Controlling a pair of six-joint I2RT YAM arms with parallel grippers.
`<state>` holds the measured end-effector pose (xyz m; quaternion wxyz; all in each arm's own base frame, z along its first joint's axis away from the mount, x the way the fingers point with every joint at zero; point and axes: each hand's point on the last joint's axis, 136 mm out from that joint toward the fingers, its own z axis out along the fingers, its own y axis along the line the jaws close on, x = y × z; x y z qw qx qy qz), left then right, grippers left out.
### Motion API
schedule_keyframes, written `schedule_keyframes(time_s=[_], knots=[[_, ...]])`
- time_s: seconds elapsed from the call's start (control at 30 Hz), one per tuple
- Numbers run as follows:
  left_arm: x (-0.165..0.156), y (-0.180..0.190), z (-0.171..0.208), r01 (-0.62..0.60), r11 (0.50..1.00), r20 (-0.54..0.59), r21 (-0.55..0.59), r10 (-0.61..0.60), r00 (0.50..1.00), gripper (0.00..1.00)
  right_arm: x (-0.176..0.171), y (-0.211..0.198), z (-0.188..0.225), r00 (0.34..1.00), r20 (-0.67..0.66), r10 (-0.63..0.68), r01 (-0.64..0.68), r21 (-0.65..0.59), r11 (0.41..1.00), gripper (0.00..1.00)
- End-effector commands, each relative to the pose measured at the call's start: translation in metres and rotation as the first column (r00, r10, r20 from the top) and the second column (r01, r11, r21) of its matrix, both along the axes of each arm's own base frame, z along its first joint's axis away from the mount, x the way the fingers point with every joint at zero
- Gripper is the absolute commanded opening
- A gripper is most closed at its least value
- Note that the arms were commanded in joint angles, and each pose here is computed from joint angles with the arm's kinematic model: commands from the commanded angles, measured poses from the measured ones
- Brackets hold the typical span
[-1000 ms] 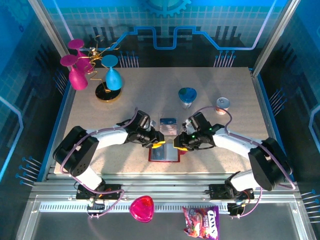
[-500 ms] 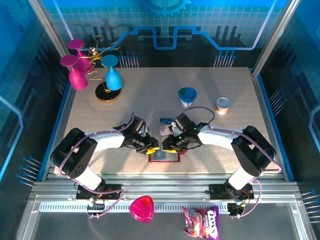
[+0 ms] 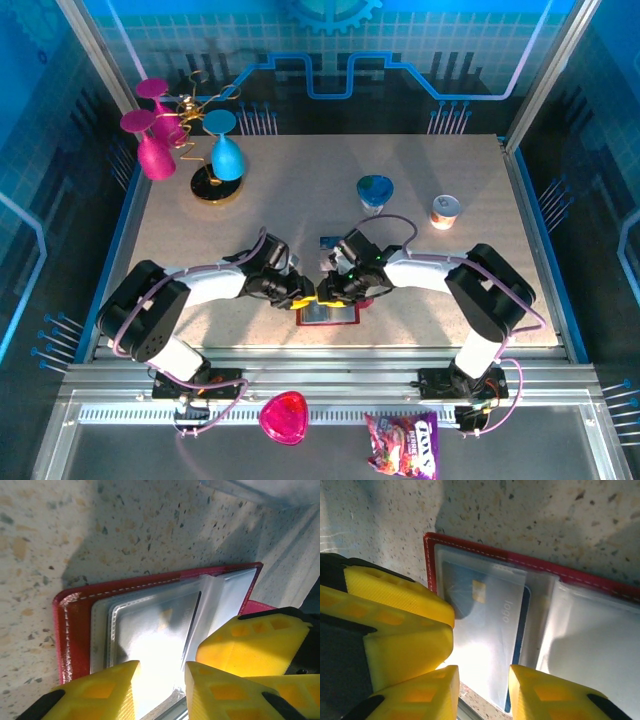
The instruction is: Take the credit cards out of the card holder
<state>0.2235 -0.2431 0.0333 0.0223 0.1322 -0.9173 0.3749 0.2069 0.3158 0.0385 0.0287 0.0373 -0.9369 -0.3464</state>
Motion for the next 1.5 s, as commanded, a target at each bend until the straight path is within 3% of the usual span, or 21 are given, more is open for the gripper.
schedule_keyframes(time_s=[0.0, 0.4, 1.2, 1.47], knots=[[-0.001, 0.005, 0.003, -0.006, 1.000, 0.010, 0.005, 0.006, 1.000, 0.28, -0.001, 0.013, 0.004, 1.000, -0.005, 0.020, -0.020, 0.029, 0.999, 0.30], [-0.005, 0.010, -0.001, -0.006, 1.000, 0.001, 0.027, 0.006, 1.000, 0.22, -0.004, 0.011, -0.006, 0.999, -0.019, 0.035, -0.035, -0.009, 0.999, 0.29], [-0.011, 0.016, -0.013, -0.006, 0.999, -0.032, 0.045, 0.007, 0.999, 0.21, -0.006, -0.003, -0.011, 0.997, -0.011, 0.072, -0.072, -0.134, 0.988, 0.34], [-0.009, 0.016, -0.010, -0.007, 0.999, -0.027, 0.041, 0.008, 1.000, 0.19, -0.004, 0.006, 0.001, 0.997, 0.009, 0.071, -0.070, -0.073, 0.995, 0.30]])
